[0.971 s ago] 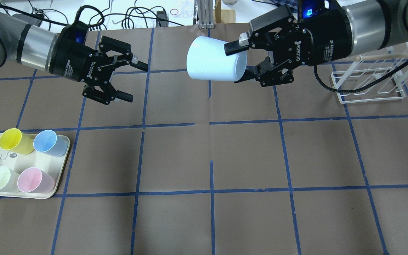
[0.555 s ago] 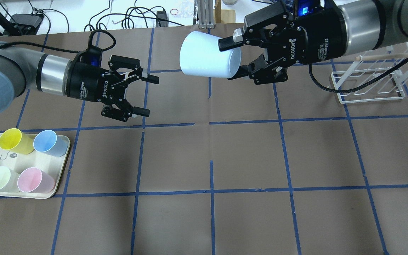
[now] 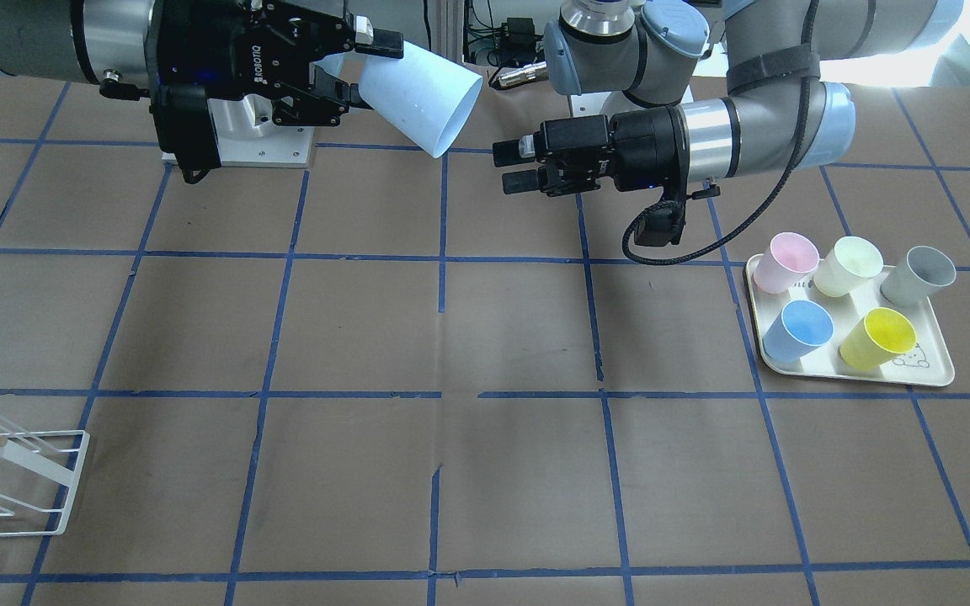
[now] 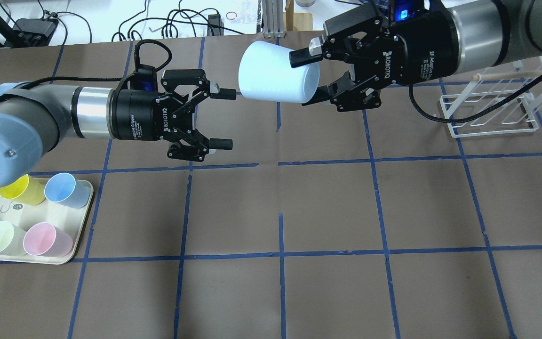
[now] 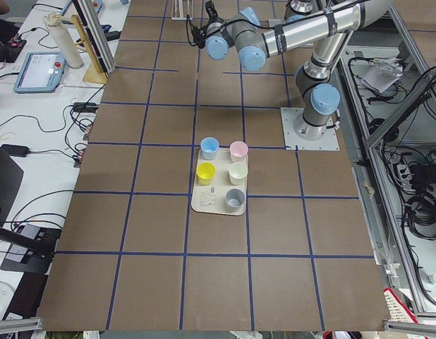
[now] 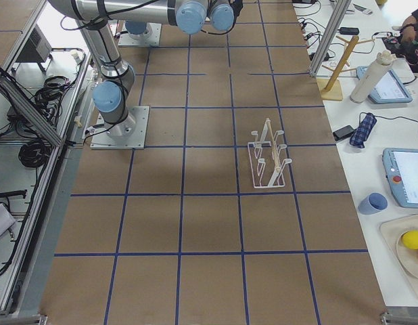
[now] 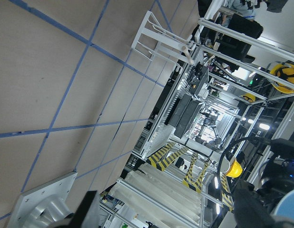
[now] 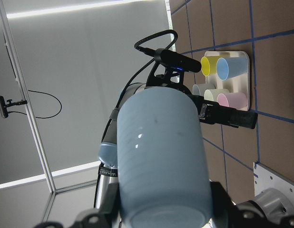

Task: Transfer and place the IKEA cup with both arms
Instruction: 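Reach the left gripper toward the cup's open end while the right gripper holds it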

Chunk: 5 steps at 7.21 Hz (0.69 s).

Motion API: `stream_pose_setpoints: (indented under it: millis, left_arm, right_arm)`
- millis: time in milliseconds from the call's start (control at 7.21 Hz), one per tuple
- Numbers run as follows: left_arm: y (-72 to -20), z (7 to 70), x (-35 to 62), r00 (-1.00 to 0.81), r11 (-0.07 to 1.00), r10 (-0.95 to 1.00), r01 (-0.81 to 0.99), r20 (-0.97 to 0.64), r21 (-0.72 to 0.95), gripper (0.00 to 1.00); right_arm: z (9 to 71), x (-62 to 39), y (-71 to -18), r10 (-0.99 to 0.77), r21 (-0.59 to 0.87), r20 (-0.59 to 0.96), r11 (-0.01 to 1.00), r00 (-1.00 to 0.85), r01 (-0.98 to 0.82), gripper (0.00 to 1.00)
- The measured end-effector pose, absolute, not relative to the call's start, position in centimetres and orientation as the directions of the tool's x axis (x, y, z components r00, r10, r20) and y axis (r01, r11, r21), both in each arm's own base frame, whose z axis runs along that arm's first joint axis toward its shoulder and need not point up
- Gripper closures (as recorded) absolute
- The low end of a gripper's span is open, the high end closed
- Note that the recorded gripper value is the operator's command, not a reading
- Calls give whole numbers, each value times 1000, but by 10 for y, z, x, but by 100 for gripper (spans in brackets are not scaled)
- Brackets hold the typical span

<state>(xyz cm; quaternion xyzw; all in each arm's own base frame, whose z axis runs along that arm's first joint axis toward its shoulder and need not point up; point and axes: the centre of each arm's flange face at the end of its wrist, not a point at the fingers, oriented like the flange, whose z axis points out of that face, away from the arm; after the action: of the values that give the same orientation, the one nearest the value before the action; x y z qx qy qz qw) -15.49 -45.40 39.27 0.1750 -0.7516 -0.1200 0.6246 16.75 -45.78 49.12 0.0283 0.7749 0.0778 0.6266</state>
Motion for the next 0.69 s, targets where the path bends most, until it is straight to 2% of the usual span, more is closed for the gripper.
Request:
stream_pose_setpoints:
  millis: [694]
  left_arm:
    - [-452, 403, -184, -4, 897, -435, -91, 900, 433, 0]
  right_arm:
    - [490, 167, -458, 141, 156, -967, 986, -214, -55, 69]
